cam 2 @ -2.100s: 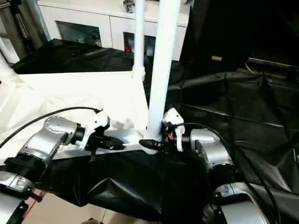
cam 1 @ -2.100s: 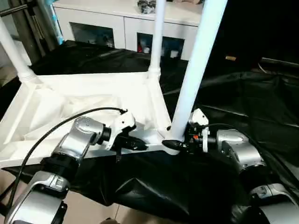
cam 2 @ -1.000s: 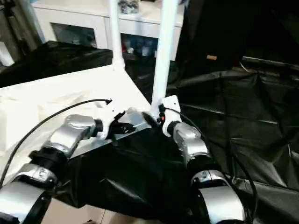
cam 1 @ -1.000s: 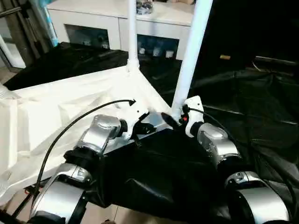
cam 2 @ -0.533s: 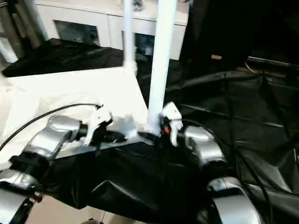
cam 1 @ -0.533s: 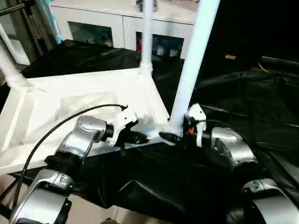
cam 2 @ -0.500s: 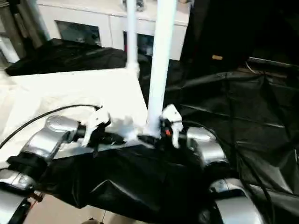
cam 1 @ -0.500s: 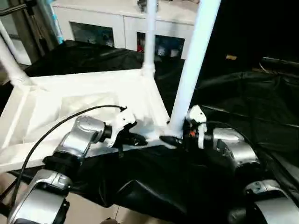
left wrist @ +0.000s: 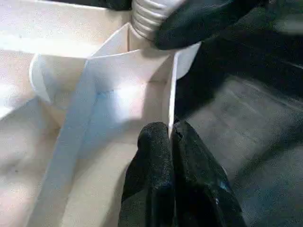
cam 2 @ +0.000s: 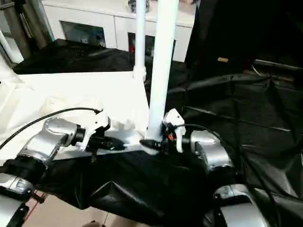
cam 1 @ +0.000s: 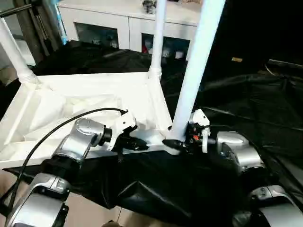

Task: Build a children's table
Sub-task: Rotate leg to tighten

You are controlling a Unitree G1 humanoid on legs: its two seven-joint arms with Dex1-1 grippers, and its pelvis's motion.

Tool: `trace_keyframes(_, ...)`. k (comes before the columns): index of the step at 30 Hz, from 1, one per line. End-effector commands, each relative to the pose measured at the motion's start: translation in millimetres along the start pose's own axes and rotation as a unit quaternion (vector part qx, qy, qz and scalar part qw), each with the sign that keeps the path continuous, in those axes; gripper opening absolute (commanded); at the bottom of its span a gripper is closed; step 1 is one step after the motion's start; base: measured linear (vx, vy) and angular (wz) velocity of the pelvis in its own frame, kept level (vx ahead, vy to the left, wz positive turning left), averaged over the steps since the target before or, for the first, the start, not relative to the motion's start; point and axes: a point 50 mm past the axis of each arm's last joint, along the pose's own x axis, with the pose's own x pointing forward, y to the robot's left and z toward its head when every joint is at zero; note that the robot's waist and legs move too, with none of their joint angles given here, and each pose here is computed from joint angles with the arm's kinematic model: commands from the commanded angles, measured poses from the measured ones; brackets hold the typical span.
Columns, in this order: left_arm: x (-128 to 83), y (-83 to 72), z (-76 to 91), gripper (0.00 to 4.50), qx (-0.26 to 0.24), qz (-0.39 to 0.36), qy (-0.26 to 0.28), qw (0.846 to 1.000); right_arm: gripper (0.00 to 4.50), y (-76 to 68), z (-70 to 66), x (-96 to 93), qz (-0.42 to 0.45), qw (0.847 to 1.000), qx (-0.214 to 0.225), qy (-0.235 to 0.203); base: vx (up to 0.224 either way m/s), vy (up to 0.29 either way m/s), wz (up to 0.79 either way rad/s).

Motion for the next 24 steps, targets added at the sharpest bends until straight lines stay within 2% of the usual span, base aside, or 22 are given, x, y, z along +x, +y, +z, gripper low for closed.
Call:
trace_keyframes(1,14.7,-1.8,20.6,0.0,0.011,0.012,-0.031,0.999,2.85,9.6,-16.8,12.6,-0.024,0.999,0.012,0.041,0.0,0.0,0.0)
trace_keyframes(3,19.3,-1.0,23.8,0.0,0.006,0.028,-0.034,0.999,2.84,7.0,-18.0,16.9,-0.07,0.996,0.022,0.045,0.0,0.0,0.0)
trace_keyframes(4,27.2,-1.1,29.0,0.0,-0.006,0.046,-0.038,0.998,2.84,5.8,-18.7,23.1,-0.125,0.99,0.049,0.044,0.0,0.0,0.0)
trace_keyframes(6,36.2,-2.4,35.1,0.0,-0.016,0.063,-0.044,0.997,2.84,8.7,-17.5,30.6,-0.159,0.984,0.074,0.035,0.0,0.0,0.0)
trace_keyframes(9,41.4,-5.2,38.2,0.0,-0.017,0.064,-0.05,0.997,2.84,13.6,-14.9,35.3,-0.15,0.986,0.075,0.021,0.0,0.0,0.0)
trace_keyframes(10,45.0,-7.9,39.9,0.0,-0.015,0.062,-0.055,0.996,3.38,17.1,-13.1,38.3,-0.139,0.987,0.079,0.01,0.0,0.0,0.0)
trace_keyframes(12,46.9,-9.9,40.5,0.0,-0.012,0.057,-0.059,0.997,3.51,19.7,-11.1,40.8,-0.127,0.988,0.09,-0.001,0.0,0.0,0.0)
trace_keyframes(15,47.6,-12.4,38.8,0.0,-0.005,0.048,-0.058,0.997,3.87,22.8,-7.8,42.7,-0.102,0.991,0.08,-0.009,0.0,0.0,0.0)
trace_keyframes(17,43.9,-14.2,35.7,0.0,0.007,0.027,-0.058,0.998,4.0,23.4,-5.5,39.2,-0.066,0.997,0.042,-0.009,0.0,0.0,0.0)
trace_keyframes(21,33.7,-17.2,29.6,0.0,0.02,-0.017,-0.054,0.998,4.0,23.3,-3.0,26.2,0.017,1.0,0.005,-0.018,0.0,0.0,0.0)
trace_keyframes(23,31.7,-17.7,28.5,0.0,0.021,-0.025,-0.052,0.998,4.0,22.7,-2.5,23.3,0.029,0.999,-0.003,-0.019,0.0,0.0,0.0)
trace_keyframes(24,26.6,-17.8,25.5,0.0,0.029,-0.04,-0.048,0.998,4.0,20.0,-2.6,15.3,0.055,0.998,-0.016,-0.017,0.0,0.0,0.0)
